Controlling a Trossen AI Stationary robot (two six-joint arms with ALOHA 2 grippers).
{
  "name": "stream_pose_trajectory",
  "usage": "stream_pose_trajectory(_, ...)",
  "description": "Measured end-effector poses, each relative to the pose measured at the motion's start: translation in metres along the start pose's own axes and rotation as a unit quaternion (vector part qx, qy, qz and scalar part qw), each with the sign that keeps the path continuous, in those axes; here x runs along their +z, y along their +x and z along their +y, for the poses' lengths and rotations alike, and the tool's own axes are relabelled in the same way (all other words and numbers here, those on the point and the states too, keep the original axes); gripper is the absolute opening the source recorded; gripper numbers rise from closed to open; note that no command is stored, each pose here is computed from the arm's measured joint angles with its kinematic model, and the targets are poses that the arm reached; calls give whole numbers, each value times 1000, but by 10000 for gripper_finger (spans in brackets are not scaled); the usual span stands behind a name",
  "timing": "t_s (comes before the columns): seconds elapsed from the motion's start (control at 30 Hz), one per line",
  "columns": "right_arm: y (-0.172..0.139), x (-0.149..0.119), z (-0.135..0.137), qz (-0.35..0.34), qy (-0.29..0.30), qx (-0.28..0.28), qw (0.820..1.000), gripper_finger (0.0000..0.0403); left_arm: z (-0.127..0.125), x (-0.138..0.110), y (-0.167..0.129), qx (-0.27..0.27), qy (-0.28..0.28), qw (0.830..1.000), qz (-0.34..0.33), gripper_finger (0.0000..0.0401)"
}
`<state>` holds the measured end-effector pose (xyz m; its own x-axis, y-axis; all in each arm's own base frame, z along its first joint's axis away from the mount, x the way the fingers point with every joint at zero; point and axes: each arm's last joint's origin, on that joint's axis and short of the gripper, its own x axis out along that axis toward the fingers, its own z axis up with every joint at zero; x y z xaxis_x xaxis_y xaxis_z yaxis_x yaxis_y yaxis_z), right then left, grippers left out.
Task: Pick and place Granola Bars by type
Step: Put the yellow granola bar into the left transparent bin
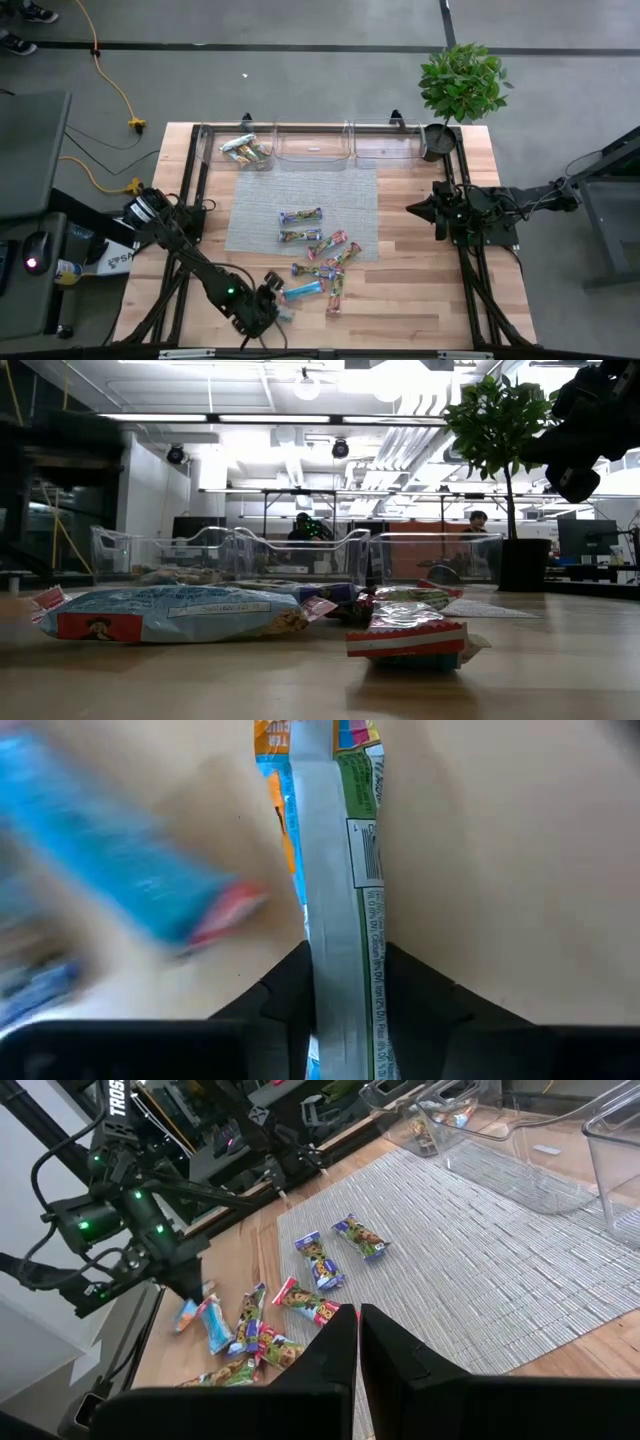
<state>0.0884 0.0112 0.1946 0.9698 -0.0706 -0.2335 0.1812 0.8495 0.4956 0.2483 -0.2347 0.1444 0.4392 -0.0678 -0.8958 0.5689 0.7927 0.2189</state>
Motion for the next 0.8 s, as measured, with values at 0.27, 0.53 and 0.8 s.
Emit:
stream_pose_trajectory(0.27, 0, 0, 0, -1, 1, 1, 1000, 0, 42, 0, -35, 166, -127, 973, 95, 96)
stream_pose_trajectory(0.53, 1, 0, 0, 1, -1, -1, 1000, 0, 86, 8, -93, 206, -223, 952, -29, 96)
stream_pose_trajectory(0.8, 1, 0, 0, 1, -5, -1, 1000, 0, 129, 4, -157, 199, -320, 901, -214, 96)
